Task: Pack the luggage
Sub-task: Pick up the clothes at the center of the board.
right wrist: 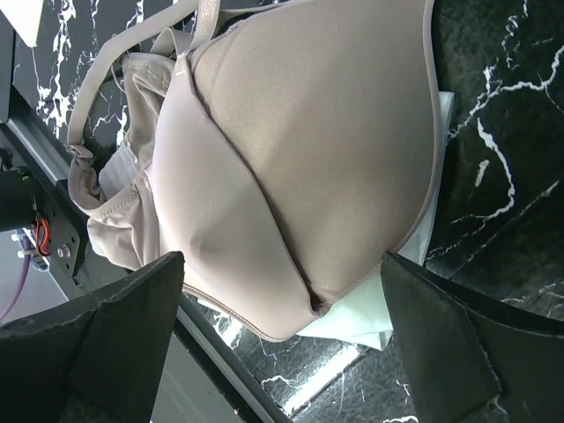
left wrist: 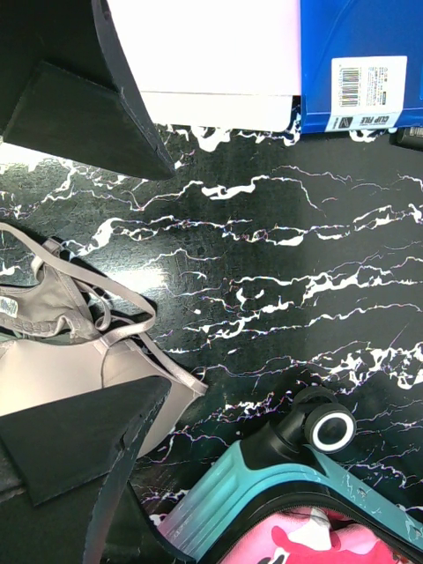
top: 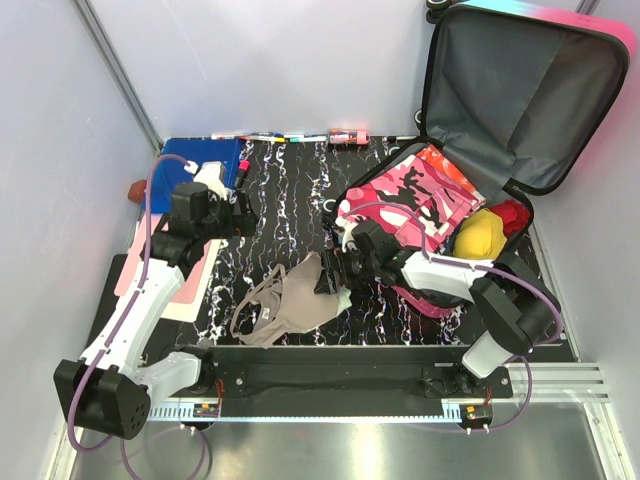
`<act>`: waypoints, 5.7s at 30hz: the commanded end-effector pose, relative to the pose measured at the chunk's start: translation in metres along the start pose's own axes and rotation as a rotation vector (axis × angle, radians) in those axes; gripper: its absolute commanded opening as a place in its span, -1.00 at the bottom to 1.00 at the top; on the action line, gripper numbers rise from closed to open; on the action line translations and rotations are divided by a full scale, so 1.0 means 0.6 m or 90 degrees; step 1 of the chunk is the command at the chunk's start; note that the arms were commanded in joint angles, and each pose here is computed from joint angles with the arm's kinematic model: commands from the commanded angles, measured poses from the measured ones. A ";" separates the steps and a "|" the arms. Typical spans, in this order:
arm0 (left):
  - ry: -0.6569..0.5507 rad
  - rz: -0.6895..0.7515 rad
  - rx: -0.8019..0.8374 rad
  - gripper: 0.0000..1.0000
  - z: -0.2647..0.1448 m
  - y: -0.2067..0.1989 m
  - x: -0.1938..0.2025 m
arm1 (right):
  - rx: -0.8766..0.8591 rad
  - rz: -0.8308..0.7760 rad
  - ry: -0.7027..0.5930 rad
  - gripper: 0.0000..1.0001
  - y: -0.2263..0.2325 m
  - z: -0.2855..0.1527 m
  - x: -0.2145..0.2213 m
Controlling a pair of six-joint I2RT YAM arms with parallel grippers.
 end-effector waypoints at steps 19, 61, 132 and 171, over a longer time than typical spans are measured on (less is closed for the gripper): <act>-0.013 0.000 0.030 0.98 -0.001 -0.018 -0.012 | 0.077 0.046 0.053 0.96 -0.042 0.039 0.044; -0.022 0.002 0.034 0.98 -0.007 -0.020 -0.017 | -0.047 -0.011 -0.087 -0.77 0.045 0.047 -0.047; -0.013 -0.001 0.036 0.98 -0.003 -0.021 -0.013 | -0.236 0.056 -0.102 -0.14 0.103 0.062 -0.003; -0.034 0.002 0.039 0.98 -0.015 -0.024 -0.023 | -0.181 -0.161 -0.404 -1.00 0.169 -0.246 -0.324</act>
Point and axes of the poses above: each gripper's point midway between its finger pads, its own z axis out along the fingers, its own y axis along the line the jaws close on, x = y × z, the point moved 1 cm from there along -z, back along the fingers, and after that the axes turned 15 degrees about -z, right-handed, at the moved point
